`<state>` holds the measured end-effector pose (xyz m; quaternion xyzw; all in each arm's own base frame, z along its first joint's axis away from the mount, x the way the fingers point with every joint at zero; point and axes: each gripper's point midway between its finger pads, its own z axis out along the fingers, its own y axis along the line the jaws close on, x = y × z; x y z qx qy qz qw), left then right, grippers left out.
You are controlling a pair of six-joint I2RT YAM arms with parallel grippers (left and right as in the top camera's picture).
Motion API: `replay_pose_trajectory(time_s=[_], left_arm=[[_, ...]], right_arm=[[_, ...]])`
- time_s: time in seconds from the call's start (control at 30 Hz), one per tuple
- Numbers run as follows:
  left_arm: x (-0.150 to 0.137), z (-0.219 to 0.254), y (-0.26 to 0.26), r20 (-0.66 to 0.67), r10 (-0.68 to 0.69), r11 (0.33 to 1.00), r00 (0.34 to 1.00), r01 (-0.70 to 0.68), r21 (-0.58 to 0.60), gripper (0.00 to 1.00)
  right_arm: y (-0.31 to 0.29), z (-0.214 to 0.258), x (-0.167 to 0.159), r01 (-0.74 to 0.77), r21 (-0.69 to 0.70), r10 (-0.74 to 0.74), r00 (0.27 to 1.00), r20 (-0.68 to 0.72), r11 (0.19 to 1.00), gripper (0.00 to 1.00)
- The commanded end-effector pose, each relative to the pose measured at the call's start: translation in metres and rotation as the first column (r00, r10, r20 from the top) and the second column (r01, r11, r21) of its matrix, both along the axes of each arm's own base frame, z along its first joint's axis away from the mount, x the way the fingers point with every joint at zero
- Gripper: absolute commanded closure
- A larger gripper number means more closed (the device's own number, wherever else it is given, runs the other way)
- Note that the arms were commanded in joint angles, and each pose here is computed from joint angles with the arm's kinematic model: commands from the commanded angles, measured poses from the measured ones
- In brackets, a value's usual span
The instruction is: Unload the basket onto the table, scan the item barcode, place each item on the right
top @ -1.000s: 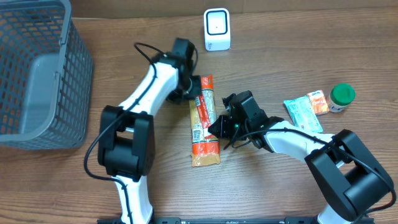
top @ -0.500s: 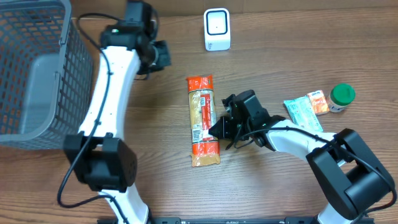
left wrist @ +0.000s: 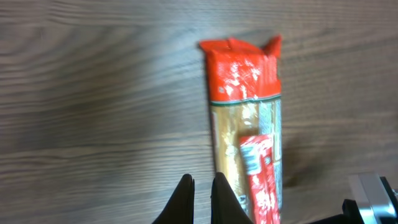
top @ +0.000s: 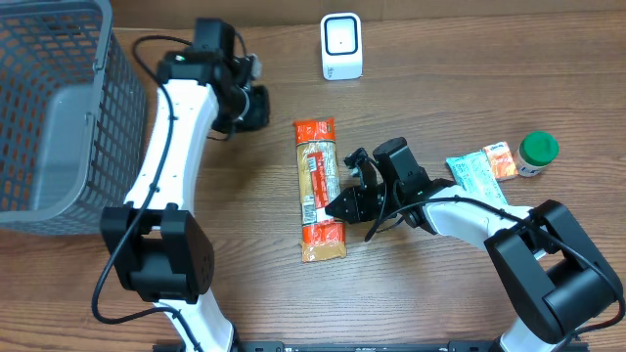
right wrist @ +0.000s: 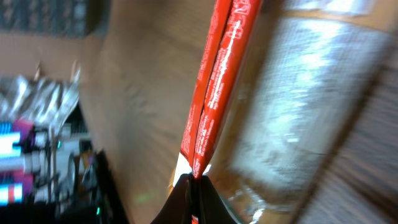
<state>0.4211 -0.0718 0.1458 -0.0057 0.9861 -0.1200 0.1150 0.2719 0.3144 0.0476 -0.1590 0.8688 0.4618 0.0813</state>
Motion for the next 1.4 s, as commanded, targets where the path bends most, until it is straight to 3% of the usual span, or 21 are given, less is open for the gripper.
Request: replay_pose_trajectory(time_s=[0.0, 0.27, 0.5, 0.7, 0.77, 1.17, 1.37], left_arm=[[-0.006, -0.009, -0.007, -0.006, -0.058, 0.998, 0.998, 0.058, -0.018, 0.96], [0.000, -0.015, 0.024, 0.005, 0.005, 0.998, 1.000, -0.005, 0.068, 0.94], [0.017, -0.011, 0.057, 0.067, 0.086, 0.991, 0.994, -0.092, 0.094, 0.80], [0.022, -0.011, 0.096, 0.098, 0.157, 0.967, 0.983, -0.173, 0.185, 0.44], [0.021, -0.011, 0.108, 0.101, 0.177, 0.955, 0.979, -0.196, 0.222, 0.00], [0.020, -0.011, 0.120, 0.106, 0.196, 0.940, 0.975, -0.218, 0.263, 0.00], [0.020, -0.011, 0.120, 0.106, 0.197, 0.940, 0.975, -0.218, 0.262, 0.00]], right_arm=[[0.006, 0.010, -0.009, -0.120, 0.068, 0.117, 0.992, 0.054, 0.990, 0.96], [-0.025, 0.010, -0.015, -0.214, 0.005, 0.213, 0.973, 0.083, 0.977, 0.96], [-0.067, 0.030, -0.021, -0.363, -0.254, 0.406, 0.903, 0.140, 0.896, 0.96], [-0.070, 0.062, -0.036, -0.495, -0.272, 0.551, 0.810, 0.199, 0.825, 0.96], [-0.069, 0.068, -0.036, -0.506, -0.271, 0.565, 0.796, 0.218, 0.819, 0.96], [-0.069, 0.126, -0.040, -0.628, -0.284, 0.689, 0.638, 0.344, 0.724, 0.96], [-0.080, 0.112, -0.011, -0.549, -0.454, 0.707, 0.612, 0.353, 0.702, 0.96]])
